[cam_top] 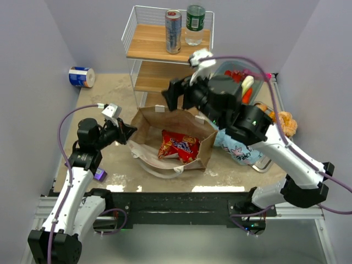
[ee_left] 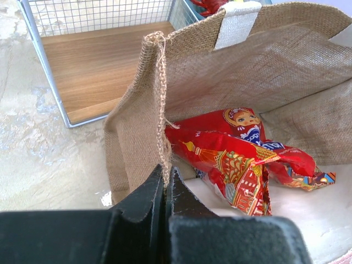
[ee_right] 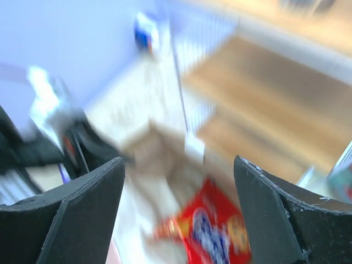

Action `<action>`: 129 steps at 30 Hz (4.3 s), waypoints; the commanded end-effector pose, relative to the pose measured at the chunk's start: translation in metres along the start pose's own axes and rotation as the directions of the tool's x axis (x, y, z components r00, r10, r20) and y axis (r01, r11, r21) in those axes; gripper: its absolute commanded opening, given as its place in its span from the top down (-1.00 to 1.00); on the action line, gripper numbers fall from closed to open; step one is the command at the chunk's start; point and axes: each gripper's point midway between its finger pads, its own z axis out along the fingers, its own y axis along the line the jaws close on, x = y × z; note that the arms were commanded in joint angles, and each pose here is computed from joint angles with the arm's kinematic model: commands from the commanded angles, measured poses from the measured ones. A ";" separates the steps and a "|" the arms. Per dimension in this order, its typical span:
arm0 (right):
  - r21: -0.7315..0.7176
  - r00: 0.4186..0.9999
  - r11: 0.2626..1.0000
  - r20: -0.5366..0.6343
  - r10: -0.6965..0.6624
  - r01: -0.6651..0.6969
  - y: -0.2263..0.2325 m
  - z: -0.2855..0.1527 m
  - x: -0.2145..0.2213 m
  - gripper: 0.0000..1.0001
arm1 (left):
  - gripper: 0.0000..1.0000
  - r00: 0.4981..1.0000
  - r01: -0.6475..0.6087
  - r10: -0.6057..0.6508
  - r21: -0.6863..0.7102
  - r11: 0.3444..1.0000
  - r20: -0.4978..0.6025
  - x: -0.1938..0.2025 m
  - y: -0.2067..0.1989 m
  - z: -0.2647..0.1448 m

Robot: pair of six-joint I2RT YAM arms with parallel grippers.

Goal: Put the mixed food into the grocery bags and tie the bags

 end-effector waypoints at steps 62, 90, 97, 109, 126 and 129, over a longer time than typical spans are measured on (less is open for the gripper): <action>0.441 0.938 0.898 0.313 -0.153 -0.001 -0.115 0.208 -0.062 0.21 | 1.00 0.999 -0.019 0.018 0.013 1.000 0.046 -0.009 -0.005 -0.002; -0.083 0.748 0.966 0.650 -0.134 0.246 0.002 0.071 -0.178 1.00 | 1.00 0.999 -0.007 0.005 0.031 0.999 0.038 -0.007 -0.006 0.001; -0.204 0.781 0.939 0.617 -0.096 0.277 0.040 0.028 -0.158 1.00 | 1.00 0.999 -0.006 0.005 0.031 1.000 0.036 -0.006 -0.006 0.001; -0.306 0.939 0.922 0.317 -0.136 0.237 0.092 0.028 -0.029 1.00 | 1.00 0.999 -0.004 0.004 0.015 1.000 0.032 -0.005 -0.003 0.000; 0.119 0.813 0.855 -0.399 -0.425 0.505 -0.038 0.035 0.180 1.00 | 1.00 1.000 -0.003 0.003 0.001 1.000 0.031 -0.005 -0.001 0.001; 0.141 0.755 0.806 -0.470 -0.457 0.575 -0.052 0.034 0.193 1.00 | 1.00 1.000 -0.003 0.003 0.004 1.000 0.031 -0.005 -0.001 0.000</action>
